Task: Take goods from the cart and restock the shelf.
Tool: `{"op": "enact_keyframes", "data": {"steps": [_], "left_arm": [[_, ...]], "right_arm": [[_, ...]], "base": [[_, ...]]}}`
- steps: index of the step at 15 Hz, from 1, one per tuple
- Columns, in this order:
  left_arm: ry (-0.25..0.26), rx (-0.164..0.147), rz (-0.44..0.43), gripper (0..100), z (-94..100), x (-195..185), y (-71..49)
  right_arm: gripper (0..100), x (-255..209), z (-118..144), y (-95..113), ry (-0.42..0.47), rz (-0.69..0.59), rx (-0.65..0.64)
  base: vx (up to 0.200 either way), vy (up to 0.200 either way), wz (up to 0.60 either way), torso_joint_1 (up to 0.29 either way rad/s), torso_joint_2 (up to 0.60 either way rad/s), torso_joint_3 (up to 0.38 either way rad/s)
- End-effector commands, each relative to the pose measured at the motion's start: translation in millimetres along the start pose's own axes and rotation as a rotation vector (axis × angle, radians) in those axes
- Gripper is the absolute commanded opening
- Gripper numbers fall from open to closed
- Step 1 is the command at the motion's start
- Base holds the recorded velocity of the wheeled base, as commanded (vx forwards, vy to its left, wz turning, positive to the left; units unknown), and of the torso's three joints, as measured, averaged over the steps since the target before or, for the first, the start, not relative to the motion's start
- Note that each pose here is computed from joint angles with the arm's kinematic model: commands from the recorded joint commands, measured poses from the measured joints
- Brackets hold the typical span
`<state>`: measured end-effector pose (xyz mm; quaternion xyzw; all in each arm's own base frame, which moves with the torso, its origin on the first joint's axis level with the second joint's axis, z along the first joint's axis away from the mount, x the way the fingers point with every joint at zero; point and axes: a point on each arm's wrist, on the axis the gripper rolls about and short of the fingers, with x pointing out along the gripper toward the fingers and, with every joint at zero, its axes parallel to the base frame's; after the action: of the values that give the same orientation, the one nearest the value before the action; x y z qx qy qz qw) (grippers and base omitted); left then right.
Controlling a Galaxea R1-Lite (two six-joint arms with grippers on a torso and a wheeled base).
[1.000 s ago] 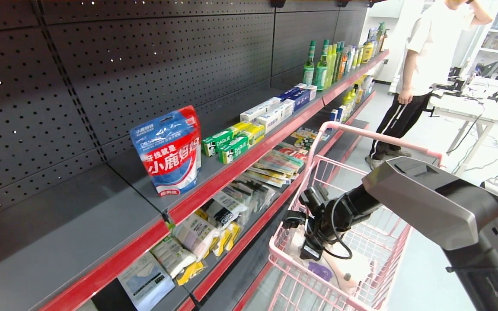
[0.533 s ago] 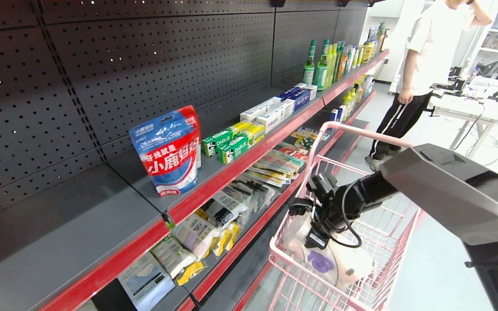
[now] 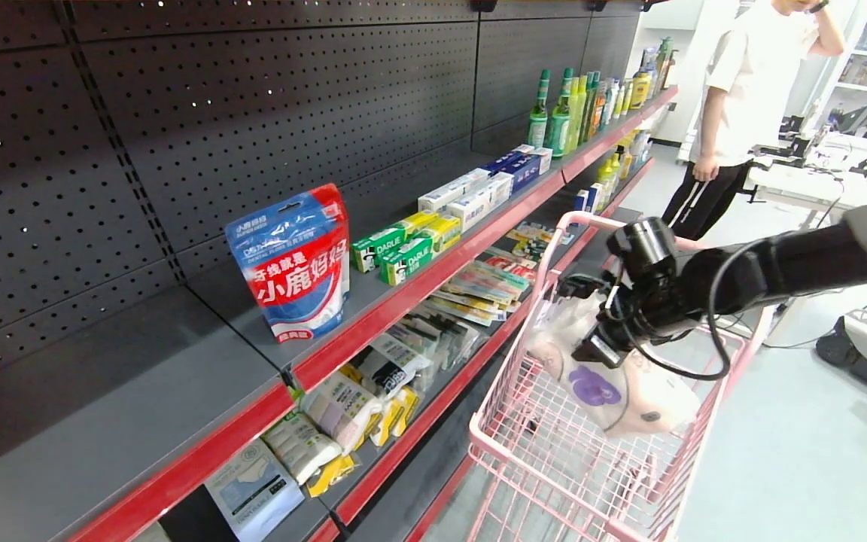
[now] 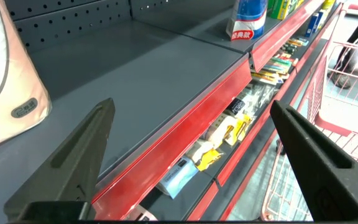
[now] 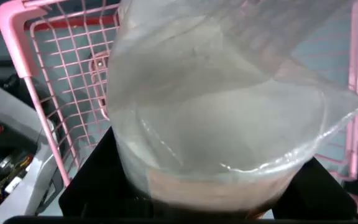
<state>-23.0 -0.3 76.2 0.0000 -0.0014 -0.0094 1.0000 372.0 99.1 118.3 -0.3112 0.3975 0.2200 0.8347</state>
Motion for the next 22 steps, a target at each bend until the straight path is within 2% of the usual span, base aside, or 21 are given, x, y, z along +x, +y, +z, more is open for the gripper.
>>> {"op": "enact_keyframes", "data": {"steps": [1, 3, 5, 7, 8, 9, 10, 12, 13, 14, 16, 18, 19, 22], "left_arm": [[0.001, 0.000, 0.000, 100, -0.3, 0, 0.0], [0.001, 0.000, 0.000, 100, -0.3, 0, 0.0], [0.001, 0.000, 0.000, 100, -0.3, 0, 0.0], [0.001, 0.000, 0.000, 100, -0.3, 0, 0.0], [0.000, 0.000, 0.000, 100, 0.1, 0, 0.0], [0.001, 0.000, 0.000, 100, -0.3, 0, 0.0], [0.001, 0.000, 0.000, 100, -0.3, 0, 0.0], [0.001, 0.002, 0.000, 100, 0.1, 0, 0.0], [0.001, 0.002, 0.000, 100, 0.1, 0, 0.0], [0.001, 0.002, 0.000, 100, 0.1, 0, 0.0], [0.000, 0.002, 0.000, 100, 0.1, 0, 0.0], [0.001, 0.002, 0.000, 100, 0.1, 0, 0.0], [0.000, 0.002, -0.001, 100, 0.1, 0, 0.0], [0.000, 0.002, -0.001, 100, 0.1, 0, 0.0]], "right_arm": [[0, -103, -13, -17, -0.142, -0.140, 0.085], [0, -152, -28, -14, -0.198, -0.229, 0.113], [0, -193, -50, -1, -0.255, -0.281, 0.148], [0, -238, -84, 21, -0.348, -0.334, 0.253], [0, -246, -91, 24, -0.362, -0.347, 0.270], [0, -267, -118, 39, -0.403, -0.406, 0.302], [0, -274, -129, 44, -0.414, -0.433, 0.314], [0, -287, -166, 72, -0.451, -0.493, 0.349], [0, -287, -166, 72, -0.451, -0.493, 0.349], [0, -295, -185, 91, -0.526, -0.512, 0.411], [0, -299, -185, 90, -0.594, -0.532, 0.518], [0, -301, -193, 96, -0.644, -0.592, 0.554], [0, -303, -197, 101, -0.660, -0.583, 0.544], [0, -293, -208, 110, -0.624, -0.562, 0.544]], "base": [[0.000, 0.000, 0.00, 0.000, 0.00, 0.000], [0.000, 0.000, 0.00, 0.000, 0.00, 0.000], [0.000, 0.000, 0.00, 0.000, 0.00, 0.000], [0.000, 0.000, 0.00, 0.000, 0.00, 0.000], [0.000, 0.000, 0.00, 0.000, 0.00, 0.000], [0.000, 0.000, 0.00, 0.000, 0.00, 0.000], [0.000, 0.000, 0.00, 0.000, 0.00, 0.000], [0.000, 0.000, 0.00, 0.000, 0.00, 0.000], [0.000, 0.000, 0.00, 0.000, 0.00, 0.000], [0.000, 0.000, 0.00, 0.000, 0.00, 0.000], [0.000, 0.000, 0.00, 0.000, 0.00, 0.000], [0.000, 0.000, 0.00, 0.000, 0.00, 0.000], [0.000, 0.000, 0.00, 0.000, 0.00, 0.000], [0.000, 0.000, 0.00, 0.000, 0.00, 0.000]]}}
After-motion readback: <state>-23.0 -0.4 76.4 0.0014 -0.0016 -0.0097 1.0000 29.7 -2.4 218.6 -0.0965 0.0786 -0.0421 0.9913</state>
